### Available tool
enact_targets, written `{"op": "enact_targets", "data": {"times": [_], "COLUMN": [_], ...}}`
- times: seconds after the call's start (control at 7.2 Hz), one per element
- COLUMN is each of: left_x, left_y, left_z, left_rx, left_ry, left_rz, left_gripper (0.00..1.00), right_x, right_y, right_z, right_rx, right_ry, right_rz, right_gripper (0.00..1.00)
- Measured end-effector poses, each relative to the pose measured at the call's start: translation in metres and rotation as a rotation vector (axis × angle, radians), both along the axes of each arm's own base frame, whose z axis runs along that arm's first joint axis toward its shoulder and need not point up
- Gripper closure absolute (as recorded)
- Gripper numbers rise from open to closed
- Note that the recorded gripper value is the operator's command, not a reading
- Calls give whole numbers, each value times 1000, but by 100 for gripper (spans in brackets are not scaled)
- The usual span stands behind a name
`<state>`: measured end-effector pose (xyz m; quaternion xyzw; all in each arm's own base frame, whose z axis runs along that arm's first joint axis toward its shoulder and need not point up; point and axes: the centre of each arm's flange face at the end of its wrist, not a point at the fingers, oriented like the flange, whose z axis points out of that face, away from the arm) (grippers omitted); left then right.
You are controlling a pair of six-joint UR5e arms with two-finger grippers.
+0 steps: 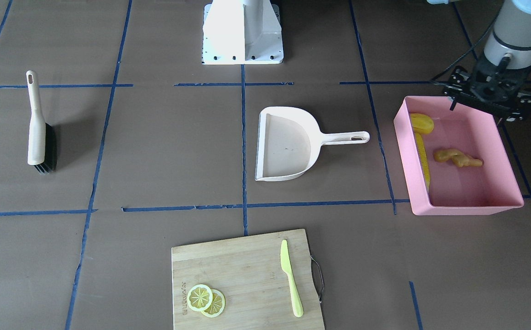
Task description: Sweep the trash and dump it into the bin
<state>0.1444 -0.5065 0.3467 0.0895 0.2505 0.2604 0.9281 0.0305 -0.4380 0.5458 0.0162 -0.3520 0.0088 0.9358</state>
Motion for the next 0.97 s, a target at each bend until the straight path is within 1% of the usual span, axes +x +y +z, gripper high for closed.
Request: {"op": "enact_targets", "data": {"times": [0.14,0.28,0.42,0.56,0.69,0.83,0.97], "left_x": [-35,-71,-108,-148,-177,-189,-193], "left_y": [-1,-1,1,3,6,13,23], "left_z": [33,82,138,192,245,288,320], "left_rx": [-74,-143,-185,-198,-193,-212,-256], "left_ry": [-4,-19,-20,13,66,96,116], "left_rz": [-65,-108,-144,-198,-236,-255,-277], "left_gripper": [0,0,0,0,0,0,0], "right_x": [0,-1,-2,-4,-4,-5,-5], "right_y": [-1,-3,-2,-1,0,0,0], "right_z": [-2,-3,-2,0,2,6,9], "right_rx": [19,47,60,58,54,47,41], "right_ry": [-2,-10,-30,-52,-63,-66,-67], "right_rz": [-1,-2,-5,-8,-10,-11,-10], "right_gripper": [0,0,0,0,0,0,0]}}
